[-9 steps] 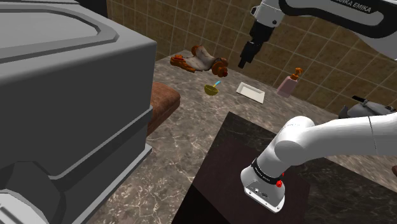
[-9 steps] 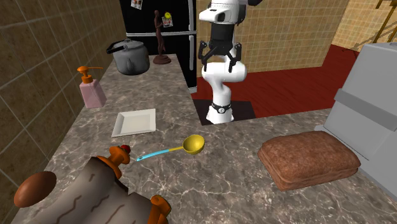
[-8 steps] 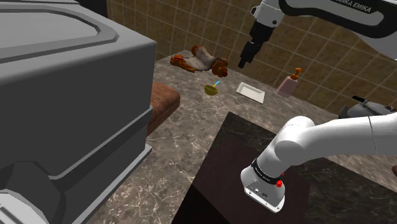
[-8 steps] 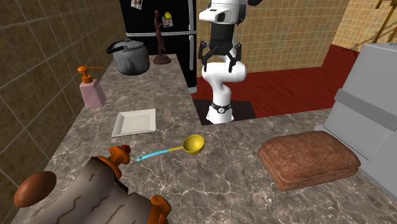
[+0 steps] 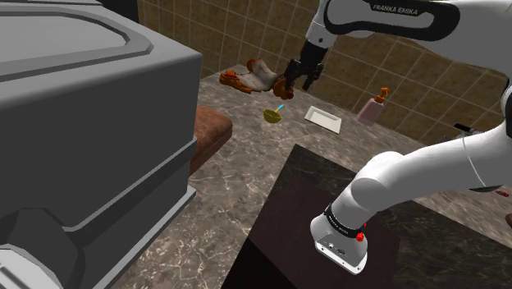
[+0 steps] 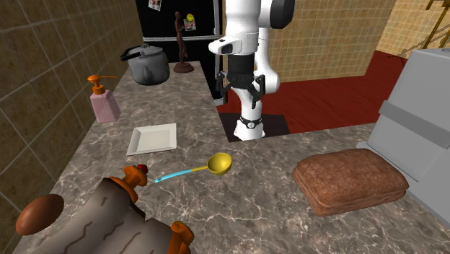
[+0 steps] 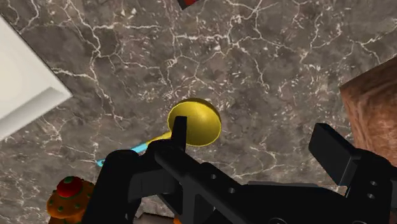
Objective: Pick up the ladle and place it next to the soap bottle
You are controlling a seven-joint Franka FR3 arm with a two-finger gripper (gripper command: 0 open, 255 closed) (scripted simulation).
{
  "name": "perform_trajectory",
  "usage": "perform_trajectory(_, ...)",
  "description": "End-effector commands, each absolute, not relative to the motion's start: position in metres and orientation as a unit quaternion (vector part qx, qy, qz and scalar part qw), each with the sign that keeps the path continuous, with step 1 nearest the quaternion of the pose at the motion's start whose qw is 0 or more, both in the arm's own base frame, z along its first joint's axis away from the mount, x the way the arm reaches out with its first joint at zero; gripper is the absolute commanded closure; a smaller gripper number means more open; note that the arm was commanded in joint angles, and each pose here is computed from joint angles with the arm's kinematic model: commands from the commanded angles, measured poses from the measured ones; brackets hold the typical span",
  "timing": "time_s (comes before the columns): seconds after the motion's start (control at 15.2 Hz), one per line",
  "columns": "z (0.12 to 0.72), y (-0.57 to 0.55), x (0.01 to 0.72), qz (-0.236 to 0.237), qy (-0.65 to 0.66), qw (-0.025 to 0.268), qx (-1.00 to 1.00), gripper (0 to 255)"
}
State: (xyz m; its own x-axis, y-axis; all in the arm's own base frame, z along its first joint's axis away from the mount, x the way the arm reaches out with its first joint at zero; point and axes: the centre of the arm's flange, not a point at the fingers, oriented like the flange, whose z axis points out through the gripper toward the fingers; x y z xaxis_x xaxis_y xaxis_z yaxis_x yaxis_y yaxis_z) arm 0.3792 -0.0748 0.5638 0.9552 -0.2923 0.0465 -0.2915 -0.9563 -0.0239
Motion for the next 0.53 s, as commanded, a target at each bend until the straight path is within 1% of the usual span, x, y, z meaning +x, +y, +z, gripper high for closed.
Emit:
perform_trajectory(0.0, 0.544, -0.089, 0.396, -0.025, 0.208, 0.019, -0.978, 0)
perform_trajectory(0.46, 0.48, -0.143, 0.44, -0.024, 0.399, 0.055, -0.915, 0)
